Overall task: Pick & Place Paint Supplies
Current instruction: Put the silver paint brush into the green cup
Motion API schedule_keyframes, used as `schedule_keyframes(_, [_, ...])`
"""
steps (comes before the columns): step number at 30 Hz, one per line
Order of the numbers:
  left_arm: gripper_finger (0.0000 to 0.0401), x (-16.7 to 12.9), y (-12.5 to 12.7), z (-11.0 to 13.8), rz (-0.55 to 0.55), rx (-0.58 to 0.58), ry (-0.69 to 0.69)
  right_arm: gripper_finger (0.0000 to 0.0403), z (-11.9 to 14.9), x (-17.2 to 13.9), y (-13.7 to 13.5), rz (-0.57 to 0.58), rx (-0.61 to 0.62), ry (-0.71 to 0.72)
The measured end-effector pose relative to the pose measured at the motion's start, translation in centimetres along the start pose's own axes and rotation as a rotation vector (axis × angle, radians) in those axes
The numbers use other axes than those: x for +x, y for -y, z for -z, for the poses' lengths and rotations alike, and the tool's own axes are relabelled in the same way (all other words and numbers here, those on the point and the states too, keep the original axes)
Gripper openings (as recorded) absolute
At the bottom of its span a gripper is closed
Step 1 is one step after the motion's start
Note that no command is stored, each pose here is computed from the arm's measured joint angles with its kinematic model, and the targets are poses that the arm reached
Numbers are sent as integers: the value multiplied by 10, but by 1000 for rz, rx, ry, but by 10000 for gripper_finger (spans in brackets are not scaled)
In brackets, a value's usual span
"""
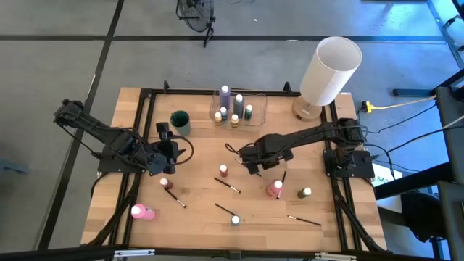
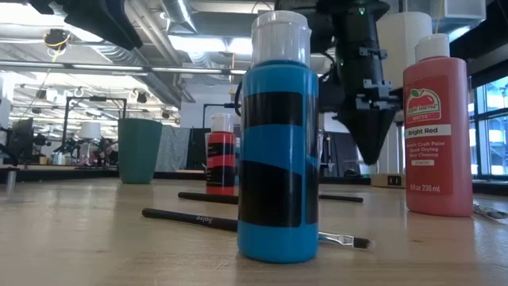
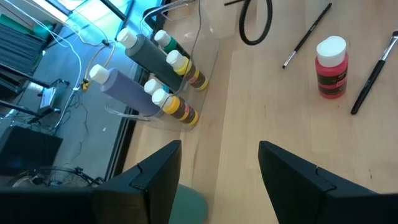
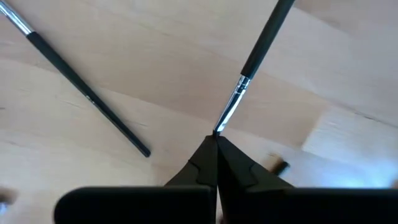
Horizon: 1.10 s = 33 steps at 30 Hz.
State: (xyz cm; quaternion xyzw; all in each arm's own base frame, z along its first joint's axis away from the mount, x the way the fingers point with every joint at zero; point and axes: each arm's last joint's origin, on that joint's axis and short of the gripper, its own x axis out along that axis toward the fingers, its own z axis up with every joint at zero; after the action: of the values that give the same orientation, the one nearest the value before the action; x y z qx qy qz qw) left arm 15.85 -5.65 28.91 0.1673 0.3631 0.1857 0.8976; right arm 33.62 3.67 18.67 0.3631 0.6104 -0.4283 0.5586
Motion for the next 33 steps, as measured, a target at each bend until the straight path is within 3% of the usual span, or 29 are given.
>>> schedule_keyframes(6, [210, 0, 4, 2, 152, 5, -43, 0, 4, -27, -11, -54, -43, 53])
schedule_keyframes(10, [210, -1, 6, 2, 214, 81, -50, 0, 1, -53, -13, -70, -69, 117])
schedule_keyframes(15, [210, -1, 7, 2, 263, 97, -58, 0, 6, -90, -13, -76, -91, 195])
schedule_keyframes(20, [210, 0, 5, 1, 189, 157, -29, 0, 11, -123, -13, -127, -148, 275])
schedule_keyframes(27, [210, -1, 2, -14, -21, 418, 110, 0, 7, -146, -22, -249, -291, 409])
schedule_keyframes(33, [210, -4, 2, -29, -75, 448, 217, 0, -2, -152, -32, -346, -410, 474])
